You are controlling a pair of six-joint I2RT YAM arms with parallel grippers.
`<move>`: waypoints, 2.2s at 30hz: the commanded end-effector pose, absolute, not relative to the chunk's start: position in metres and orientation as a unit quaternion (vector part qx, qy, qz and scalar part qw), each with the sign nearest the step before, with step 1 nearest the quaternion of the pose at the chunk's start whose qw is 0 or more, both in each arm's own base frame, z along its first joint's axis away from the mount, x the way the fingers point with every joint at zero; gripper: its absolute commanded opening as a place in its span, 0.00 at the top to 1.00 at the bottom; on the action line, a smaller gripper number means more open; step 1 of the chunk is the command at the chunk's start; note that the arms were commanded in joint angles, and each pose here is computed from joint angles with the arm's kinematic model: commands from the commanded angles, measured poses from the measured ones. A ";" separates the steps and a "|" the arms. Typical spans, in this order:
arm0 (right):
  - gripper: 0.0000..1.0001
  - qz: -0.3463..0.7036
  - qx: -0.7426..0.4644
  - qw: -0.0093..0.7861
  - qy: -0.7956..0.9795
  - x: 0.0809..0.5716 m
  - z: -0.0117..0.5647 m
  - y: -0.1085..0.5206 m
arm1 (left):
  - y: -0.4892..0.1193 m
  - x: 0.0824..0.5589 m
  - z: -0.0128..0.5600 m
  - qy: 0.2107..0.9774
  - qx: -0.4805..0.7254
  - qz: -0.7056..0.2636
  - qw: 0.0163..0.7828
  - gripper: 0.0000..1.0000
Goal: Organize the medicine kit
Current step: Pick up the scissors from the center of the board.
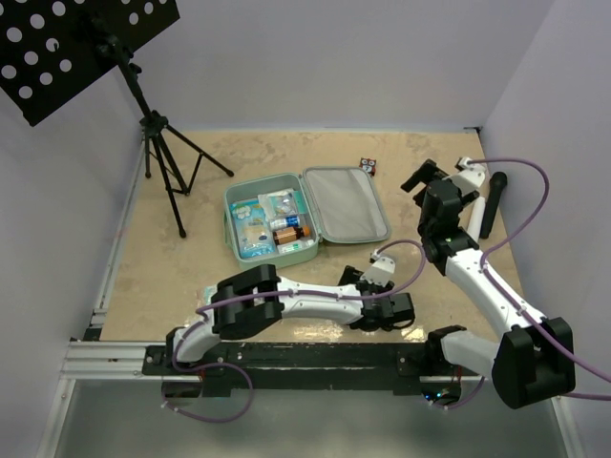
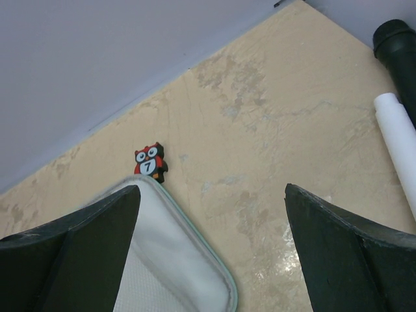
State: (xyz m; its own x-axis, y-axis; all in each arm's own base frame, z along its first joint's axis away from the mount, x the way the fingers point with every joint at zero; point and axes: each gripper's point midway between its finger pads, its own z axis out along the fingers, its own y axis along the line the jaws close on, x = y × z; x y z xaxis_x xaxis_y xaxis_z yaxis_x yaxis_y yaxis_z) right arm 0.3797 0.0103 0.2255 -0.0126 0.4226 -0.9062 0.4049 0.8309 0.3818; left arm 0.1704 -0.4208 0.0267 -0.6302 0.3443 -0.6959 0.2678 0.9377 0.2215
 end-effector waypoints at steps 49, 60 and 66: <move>0.02 0.169 0.143 0.605 0.765 0.333 0.244 0.077 | -0.449 0.125 0.044 0.800 0.464 -0.149 0.350 0.21; 0.02 0.167 0.146 0.608 0.763 0.334 0.246 0.076 | -0.449 0.127 0.019 0.814 0.472 -0.146 0.304 0.37; 0.02 0.168 0.146 0.600 0.768 0.334 0.237 0.077 | -0.432 0.126 0.001 0.830 0.468 -0.135 0.273 0.46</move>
